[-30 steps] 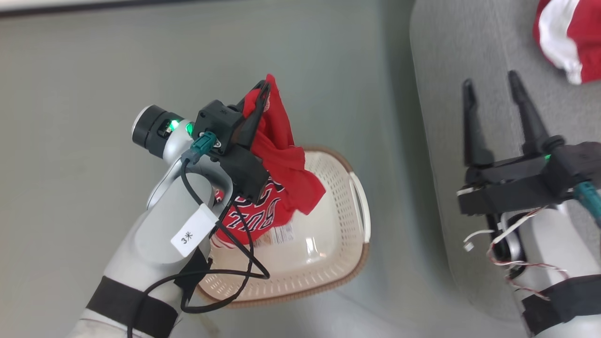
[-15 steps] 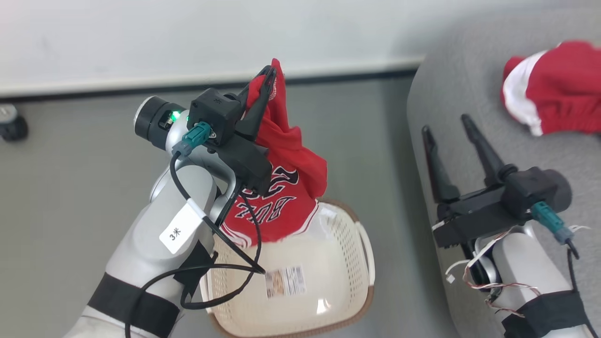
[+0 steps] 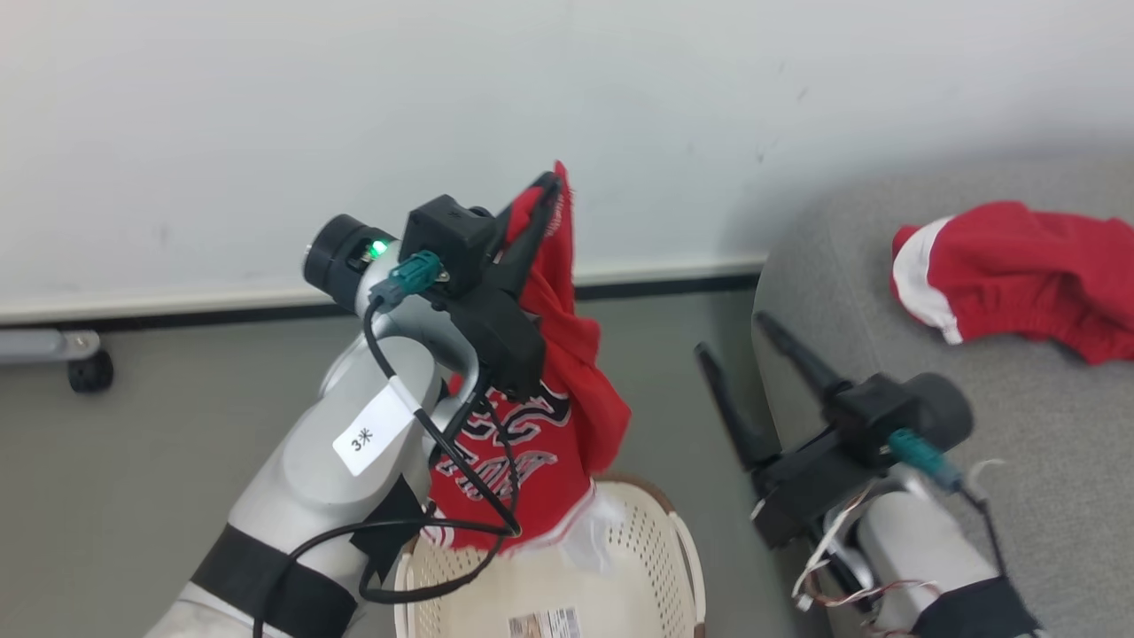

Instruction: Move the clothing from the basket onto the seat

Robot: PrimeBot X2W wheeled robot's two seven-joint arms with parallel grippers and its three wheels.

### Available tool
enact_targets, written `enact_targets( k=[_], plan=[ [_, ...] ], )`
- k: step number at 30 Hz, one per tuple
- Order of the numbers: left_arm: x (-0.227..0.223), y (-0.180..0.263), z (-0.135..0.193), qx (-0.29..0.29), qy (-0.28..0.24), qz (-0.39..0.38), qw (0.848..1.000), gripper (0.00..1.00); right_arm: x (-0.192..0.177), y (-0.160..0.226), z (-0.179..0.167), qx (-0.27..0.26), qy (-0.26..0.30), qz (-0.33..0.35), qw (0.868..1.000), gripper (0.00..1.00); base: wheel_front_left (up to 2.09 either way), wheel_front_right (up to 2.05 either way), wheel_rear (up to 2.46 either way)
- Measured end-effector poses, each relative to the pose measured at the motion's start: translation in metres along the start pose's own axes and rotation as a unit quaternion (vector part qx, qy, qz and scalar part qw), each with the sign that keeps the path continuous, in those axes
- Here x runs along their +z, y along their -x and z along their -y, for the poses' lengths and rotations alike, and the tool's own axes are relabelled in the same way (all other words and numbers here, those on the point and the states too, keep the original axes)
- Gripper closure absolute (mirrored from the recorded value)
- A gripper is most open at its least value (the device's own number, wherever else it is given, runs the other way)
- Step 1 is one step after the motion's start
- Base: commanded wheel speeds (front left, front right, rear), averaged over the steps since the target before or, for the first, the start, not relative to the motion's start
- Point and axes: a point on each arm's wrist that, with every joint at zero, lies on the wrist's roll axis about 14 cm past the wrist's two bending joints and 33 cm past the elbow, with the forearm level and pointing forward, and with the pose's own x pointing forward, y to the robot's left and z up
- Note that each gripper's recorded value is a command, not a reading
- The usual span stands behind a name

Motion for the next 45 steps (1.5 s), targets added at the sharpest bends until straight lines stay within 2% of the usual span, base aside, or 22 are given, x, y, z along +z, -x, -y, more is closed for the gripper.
enact_targets(
  k=[9,15,26,27,28,30,31,39,40,42,43,45],
  plan=[
    [0.037,0.015,0.031,-0.027,-0.016,0.02,0.999,1.0,0.006,0.008,-0.062,0.091,0.046,-0.009,0.995,0.0,0.0,0.0,0.0],
    [0.042,0.026,0.04,-0.033,-0.011,0.019,0.999,1.0,0.003,0.007,-0.106,0.172,0.084,-0.016,0.981,0.0,0.0,0.0,0.0],
    [0.051,0.038,0.045,-0.031,-0.01,0.021,0.999,1.0,-0.017,-0.003,-0.12,0.215,0.127,-0.056,0.967,0.0,0.0,0.0,0.0],
    [0.052,0.039,0.045,-0.031,-0.009,0.022,0.999,1.0,-0.018,-0.005,-0.12,0.216,0.129,-0.059,0.966,0.34,0.0,0.0,0.0],
    [0.052,0.04,0.044,-0.027,-0.009,0.021,0.999,1.0,-0.019,-0.007,-0.121,0.217,0.129,-0.061,0.966,0.62,0.0,0.0,0.0],
    [0.051,0.041,0.04,-0.021,-0.008,0.019,1.0,1.0,-0.018,-0.011,-0.122,0.218,0.129,-0.063,0.965,0.84,0.0,0.0,0.0],
    [0.051,0.041,0.038,-0.017,-0.007,0.019,1.0,1.0,-0.016,-0.014,-0.122,0.217,0.125,-0.062,0.966,1.0,0.0,0.0,0.0],
    [0.037,0.045,0.025,0.009,0.012,0.006,1.0,1.0,-0.009,-0.023,-0.113,0.206,0.125,-0.061,0.969,1.0,0.0,0.0,0.0],
    [0.034,0.046,0.022,0.014,0.016,0.003,1.0,0.82,-0.008,-0.024,-0.11,0.203,0.125,-0.059,0.969,1.0,0.0,0.0,0.0],
    [0.028,0.048,0.017,0.022,0.019,-0.001,1.0,0.05,-0.004,-0.026,-0.103,0.196,0.128,-0.057,0.971,1.0,0.0,0.0,0.0],
    [0.024,0.049,0.015,0.025,0.021,-0.005,0.999,0.01,-0.002,-0.027,-0.098,0.191,0.128,-0.056,0.972,1.0,0.0,0.0,0.0],
    [0.015,0.051,0.011,0.033,0.027,-0.015,0.999,0.0,0.003,-0.028,-0.086,0.18,0.135,-0.053,0.973,1.0,0.0,0.0,0.0]
  ],
)
